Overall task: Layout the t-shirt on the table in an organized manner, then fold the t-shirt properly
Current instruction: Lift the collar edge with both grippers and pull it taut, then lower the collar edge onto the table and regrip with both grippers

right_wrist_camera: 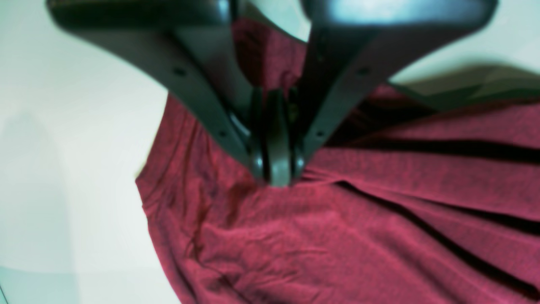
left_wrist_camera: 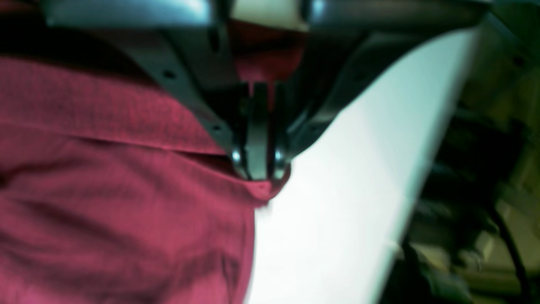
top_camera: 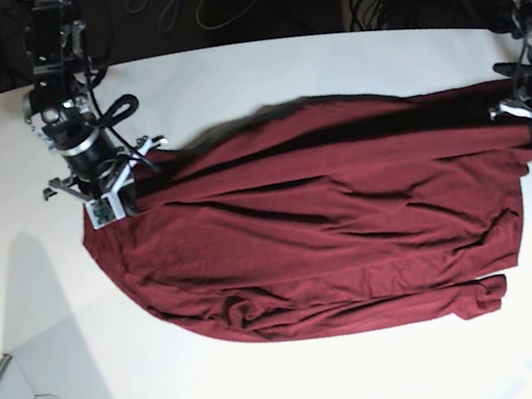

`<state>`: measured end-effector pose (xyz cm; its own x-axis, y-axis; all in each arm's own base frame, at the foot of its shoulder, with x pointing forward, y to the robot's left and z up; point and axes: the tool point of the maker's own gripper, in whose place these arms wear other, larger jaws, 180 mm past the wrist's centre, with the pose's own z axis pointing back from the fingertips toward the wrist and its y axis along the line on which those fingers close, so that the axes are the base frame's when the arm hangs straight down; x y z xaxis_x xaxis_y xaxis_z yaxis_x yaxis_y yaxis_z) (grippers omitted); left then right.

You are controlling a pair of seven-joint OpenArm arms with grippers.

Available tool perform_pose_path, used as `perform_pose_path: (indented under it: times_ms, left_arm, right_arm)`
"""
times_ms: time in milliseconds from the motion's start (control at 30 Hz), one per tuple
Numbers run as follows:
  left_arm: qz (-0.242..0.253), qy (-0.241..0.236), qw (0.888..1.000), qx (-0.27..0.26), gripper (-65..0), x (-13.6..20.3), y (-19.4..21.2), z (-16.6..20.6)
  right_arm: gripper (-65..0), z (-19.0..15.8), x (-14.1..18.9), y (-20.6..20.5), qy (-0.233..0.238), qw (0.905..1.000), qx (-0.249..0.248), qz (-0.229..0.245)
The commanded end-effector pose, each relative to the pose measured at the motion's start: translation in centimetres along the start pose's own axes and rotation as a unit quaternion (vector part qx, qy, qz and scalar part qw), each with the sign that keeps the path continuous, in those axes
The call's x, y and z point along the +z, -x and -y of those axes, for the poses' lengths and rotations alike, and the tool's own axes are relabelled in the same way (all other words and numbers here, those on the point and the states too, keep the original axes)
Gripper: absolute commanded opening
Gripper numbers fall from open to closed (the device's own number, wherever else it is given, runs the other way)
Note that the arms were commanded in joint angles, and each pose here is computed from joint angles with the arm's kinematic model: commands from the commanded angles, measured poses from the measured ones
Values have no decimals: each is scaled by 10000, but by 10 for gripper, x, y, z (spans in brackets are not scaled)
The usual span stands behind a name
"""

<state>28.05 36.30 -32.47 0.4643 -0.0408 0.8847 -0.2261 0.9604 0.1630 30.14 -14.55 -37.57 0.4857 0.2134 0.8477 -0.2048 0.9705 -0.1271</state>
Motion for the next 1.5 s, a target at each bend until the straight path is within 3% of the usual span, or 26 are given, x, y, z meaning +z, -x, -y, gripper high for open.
perform_pose_path:
  times_ms: [0, 67, 200, 500, 800, 967, 1233, 1467]
  left_arm:
    - [318, -172, 9993, -68, -648, 8, -21, -10]
    - [365, -296, 9988, -122, -648, 20, -33, -14]
    - [-13, -465, 9988, -158, -648, 33, -34, -20]
    - [-1195, -596, 9909, -185, -648, 47, 8, -30]
    - [-1349, -673, 9881, -288, -648, 58, 12, -34]
    - [-1918, -953, 9750, -596, -648, 73, 19, -42]
    - [-2063, -1004, 9716, -579, -648, 71, 27, -48]
    - [-2263, -846, 9704, -30, -648, 37, 52, -46]
  right_arm:
    - [-650, 3, 0, -15, 25, 9996, 17, 267]
    - [-650, 4, 0, -17, 29, 9996, 20, 289]
    - [-650, 4, -4, -19, 29, 9995, 10, 299]
    - [-650, 4, -6, -14, 11, 9997, -12, 236]
    - [-650, 3, -6, -14, 7, 9997, -26, 240]
    - [-650, 3, -6, -14, 7, 9997, -26, 240]
    - [-650, 3, -6, -16, 8, 9997, -32, 257]
    - [-650, 3, -9, -22, 10, 9995, -37, 328]
